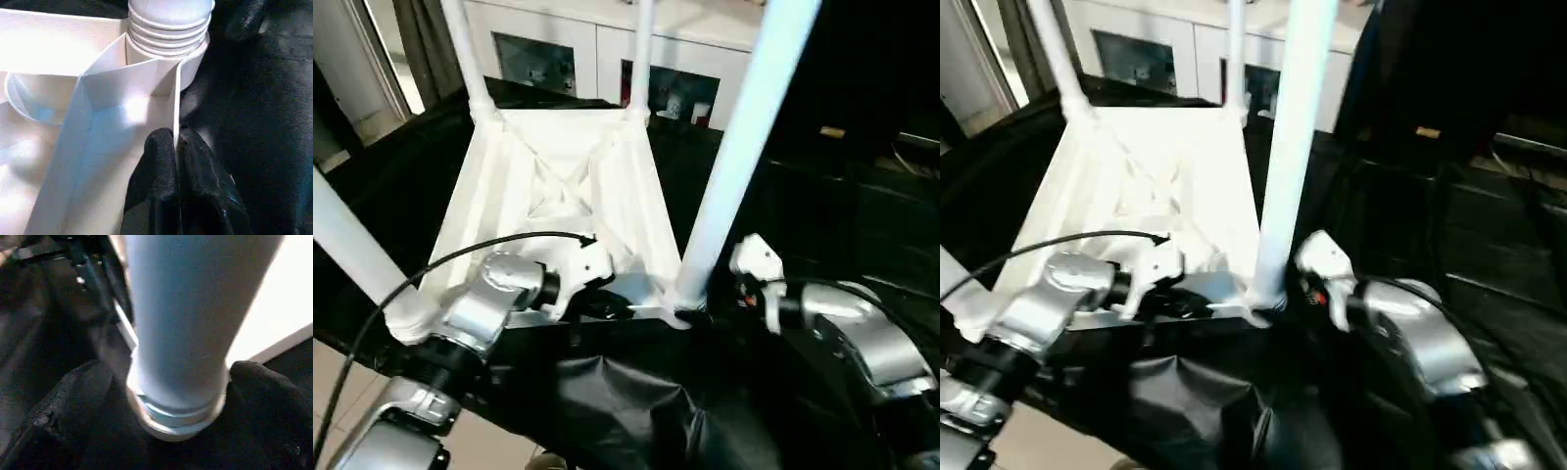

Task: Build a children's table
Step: Rotate leg to tighten

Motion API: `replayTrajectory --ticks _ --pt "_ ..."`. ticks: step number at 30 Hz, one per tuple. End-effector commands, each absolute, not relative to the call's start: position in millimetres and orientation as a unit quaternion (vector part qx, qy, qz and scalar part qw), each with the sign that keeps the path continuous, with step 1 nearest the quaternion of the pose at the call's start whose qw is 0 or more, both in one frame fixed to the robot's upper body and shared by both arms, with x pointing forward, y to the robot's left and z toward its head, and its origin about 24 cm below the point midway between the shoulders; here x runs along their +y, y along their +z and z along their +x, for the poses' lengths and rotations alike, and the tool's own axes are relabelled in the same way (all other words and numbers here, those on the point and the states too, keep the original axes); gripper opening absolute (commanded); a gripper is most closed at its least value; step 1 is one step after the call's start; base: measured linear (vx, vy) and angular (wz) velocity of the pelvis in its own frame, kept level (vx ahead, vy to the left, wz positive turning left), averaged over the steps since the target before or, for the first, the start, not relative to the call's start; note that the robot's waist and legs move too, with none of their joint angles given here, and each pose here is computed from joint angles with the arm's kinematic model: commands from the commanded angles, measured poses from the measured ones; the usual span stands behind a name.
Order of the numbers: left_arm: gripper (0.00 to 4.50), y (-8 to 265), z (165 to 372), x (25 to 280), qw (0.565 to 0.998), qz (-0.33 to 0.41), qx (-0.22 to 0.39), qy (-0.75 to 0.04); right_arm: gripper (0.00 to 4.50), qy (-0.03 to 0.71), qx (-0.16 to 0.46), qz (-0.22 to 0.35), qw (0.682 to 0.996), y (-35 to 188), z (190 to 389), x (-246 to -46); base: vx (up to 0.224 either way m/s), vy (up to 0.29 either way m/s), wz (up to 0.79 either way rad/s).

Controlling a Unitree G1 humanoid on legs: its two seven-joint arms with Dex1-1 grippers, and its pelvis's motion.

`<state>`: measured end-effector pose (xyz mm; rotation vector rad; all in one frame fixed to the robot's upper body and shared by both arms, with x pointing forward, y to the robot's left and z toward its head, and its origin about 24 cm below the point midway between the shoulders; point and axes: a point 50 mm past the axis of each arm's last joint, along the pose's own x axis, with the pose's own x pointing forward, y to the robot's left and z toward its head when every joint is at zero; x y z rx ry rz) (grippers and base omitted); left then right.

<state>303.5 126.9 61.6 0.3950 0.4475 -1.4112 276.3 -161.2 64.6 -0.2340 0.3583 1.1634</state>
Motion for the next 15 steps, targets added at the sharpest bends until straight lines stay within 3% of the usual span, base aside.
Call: replayTrajectory --ticks 1,4,15 --pt "0.0 75.9 302.6 119.2 0.708 0.169 0.165 -0.666 4.38 0.553 0.166 -0.109 0.809 67.1 275.9 -158.2 0.0 0.0 0.0" --pt "0.0 76.0 302.2 120.0 0.708 0.169 0.166 -0.666 4.02 0.555 0.165 -0.102 0.809 67.7 276.6 -155.5 0.0 0.0 0.0" --pt "0.0 73.5 299.4 123.8 0.711 0.166 0.172 -0.662 3.33 0.567 0.169 -0.093 0.801 64.9 276.1 -150.7 0.0 0.0 0.0"
